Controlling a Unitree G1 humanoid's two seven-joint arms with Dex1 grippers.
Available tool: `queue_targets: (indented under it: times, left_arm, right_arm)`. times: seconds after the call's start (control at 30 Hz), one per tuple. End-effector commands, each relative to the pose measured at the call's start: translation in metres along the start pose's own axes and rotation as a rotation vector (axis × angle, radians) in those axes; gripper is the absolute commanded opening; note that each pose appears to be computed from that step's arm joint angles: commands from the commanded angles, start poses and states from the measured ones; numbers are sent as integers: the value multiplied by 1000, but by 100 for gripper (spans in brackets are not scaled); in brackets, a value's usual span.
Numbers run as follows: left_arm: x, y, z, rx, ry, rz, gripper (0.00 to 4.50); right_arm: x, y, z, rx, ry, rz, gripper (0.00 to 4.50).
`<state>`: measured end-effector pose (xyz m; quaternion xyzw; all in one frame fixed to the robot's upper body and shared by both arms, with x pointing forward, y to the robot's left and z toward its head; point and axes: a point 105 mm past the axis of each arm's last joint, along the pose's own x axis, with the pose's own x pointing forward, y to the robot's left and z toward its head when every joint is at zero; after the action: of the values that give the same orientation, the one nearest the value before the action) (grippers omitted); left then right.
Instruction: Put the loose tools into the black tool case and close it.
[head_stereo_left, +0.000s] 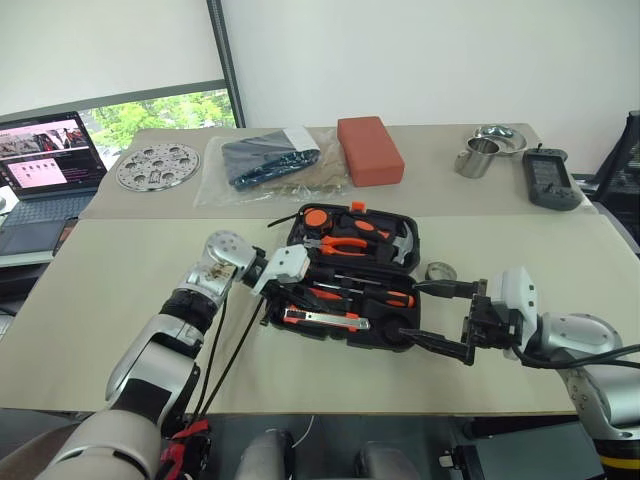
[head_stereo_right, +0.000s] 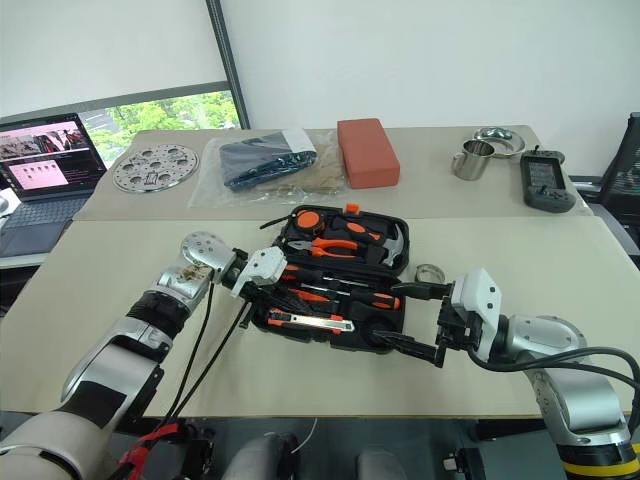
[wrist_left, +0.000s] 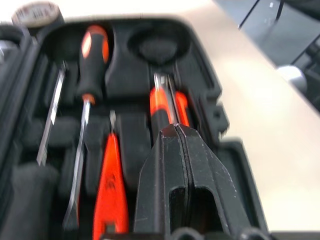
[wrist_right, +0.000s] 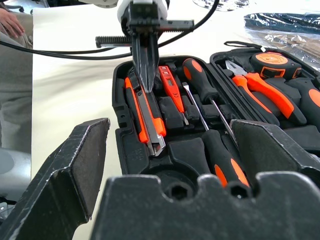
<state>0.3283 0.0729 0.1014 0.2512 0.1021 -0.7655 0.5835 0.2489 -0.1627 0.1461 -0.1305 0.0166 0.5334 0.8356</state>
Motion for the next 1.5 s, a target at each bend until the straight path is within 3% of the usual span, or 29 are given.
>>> queue_targets:
  times: [0.03, 0.67, 0.9, 1.1, 1.2, 1.37, 1.5]
  left_arm:
    - [0, 1, -1, 41, 45, -11, 3]
    - [19, -14, -44, -2, 150, -42, 3]
    - [15, 12, -1, 107, -15, 97, 3]
    - [-15, 25, 46, 140, -176, 204, 3]
    - [-27, 22, 56, 113, -208, 228, 68]
    - [-43, 14, 84, 69, -311, 316, 238]
    - [-44, 7, 82, 46, -246, 378, 372]
  right_arm:
    - [-1, 0, 12, -37, -35, -1, 450]
    - [-1, -1, 9, -38, -16, -6, 450]
    - [-5, -21, 4, -59, 23, -132, 450]
    - [-13, -51, -12, -69, 145, -272, 450]
    - [-21, -58, -21, -73, 222, -268, 450]
    - [-37, -95, -41, -67, 436, -307, 450]
    - [-35, -102, -47, -66, 494, -232, 450]
